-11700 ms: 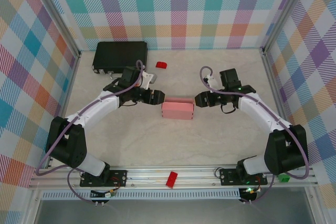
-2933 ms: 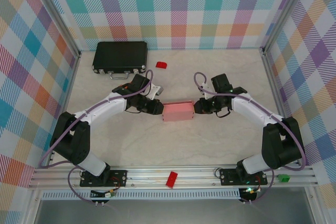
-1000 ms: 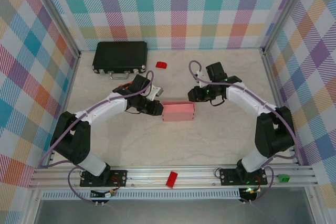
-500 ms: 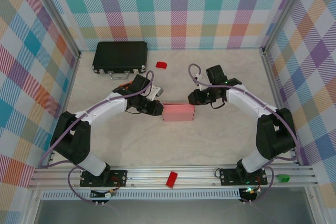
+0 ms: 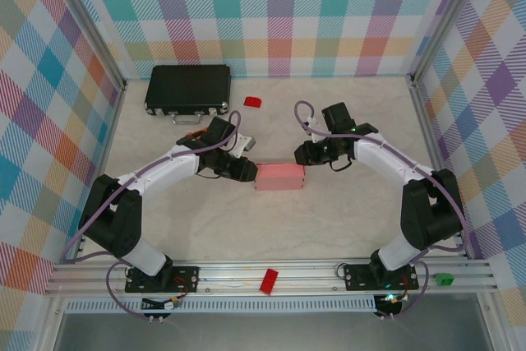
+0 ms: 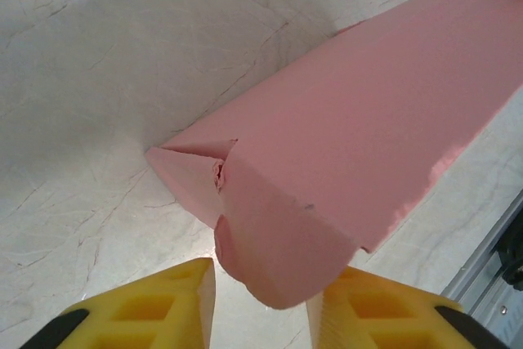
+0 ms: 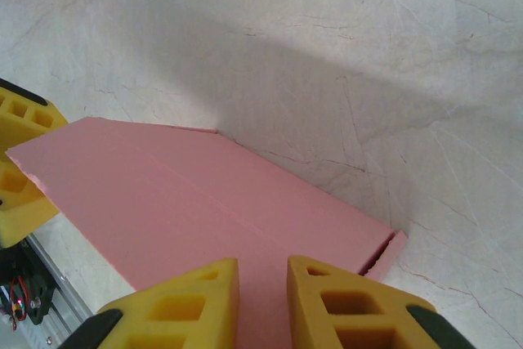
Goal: Fold the paper box
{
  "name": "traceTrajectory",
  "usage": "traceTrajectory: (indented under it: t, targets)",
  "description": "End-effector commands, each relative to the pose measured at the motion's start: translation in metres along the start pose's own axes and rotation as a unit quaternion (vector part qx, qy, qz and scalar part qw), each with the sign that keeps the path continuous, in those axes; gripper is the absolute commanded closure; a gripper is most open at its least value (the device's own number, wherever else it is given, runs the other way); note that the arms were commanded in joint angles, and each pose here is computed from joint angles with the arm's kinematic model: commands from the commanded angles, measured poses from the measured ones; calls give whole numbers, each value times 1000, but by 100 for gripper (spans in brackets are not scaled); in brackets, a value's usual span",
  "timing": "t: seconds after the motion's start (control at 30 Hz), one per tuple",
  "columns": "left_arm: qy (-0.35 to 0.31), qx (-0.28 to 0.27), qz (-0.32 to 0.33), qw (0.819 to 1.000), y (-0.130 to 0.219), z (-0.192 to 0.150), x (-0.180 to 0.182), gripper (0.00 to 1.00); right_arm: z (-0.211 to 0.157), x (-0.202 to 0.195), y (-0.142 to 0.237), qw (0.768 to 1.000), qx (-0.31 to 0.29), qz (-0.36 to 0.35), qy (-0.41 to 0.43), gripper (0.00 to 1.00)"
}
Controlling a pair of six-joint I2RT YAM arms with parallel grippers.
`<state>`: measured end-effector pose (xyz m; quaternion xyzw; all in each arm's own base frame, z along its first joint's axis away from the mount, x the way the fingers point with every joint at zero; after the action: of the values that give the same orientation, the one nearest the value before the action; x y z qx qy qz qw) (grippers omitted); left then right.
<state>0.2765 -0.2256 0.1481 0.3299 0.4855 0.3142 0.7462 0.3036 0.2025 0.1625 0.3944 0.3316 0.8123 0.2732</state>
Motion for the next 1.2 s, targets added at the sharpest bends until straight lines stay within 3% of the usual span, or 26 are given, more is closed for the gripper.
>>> traceTrajectory:
  t: [0.0, 0.27, 0.4, 0.57, 0.87, 1.17]
  targets:
    - [-23, -16, -13, 1000, 13, -1, -14, 62, -12, -2, -5, 1000, 25, -9, -2, 77]
    - [-35, -48, -40, 997, 27, 4, -25, 52, -11, -3, -6, 1000, 25, -9, -3, 76]
    - [-29, -66, -9, 997, 28, 8, -18, 51, -11, -3, -6, 1000, 25, -8, -4, 76]
    - [-20, -44, 1, 999, 21, 6, -12, 49, -10, -3, -6, 1000, 24, -9, -2, 76]
    - [-17, -22, -44, 999, 10, 6, -21, 54, -2, -1, -3, 1000, 16, -11, 1, 76]
    - [-25, -37, -50, 998, 19, 9, -27, 62, 1, 0, -2, 1000, 15, -10, 1, 77]
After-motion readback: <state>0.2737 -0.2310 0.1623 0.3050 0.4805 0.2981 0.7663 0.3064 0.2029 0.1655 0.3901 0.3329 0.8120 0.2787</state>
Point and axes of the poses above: each hand's point on the last joint's axis, 136 mm out from that joint toward the fingers, its own y axis back along the fingers, its own x axis along the line the jaws close on, z = x × y, the point moved 4 cm from there along y, back along the fingers, and after that the axes turned 8 degrees about y, right-handed, at the moved point
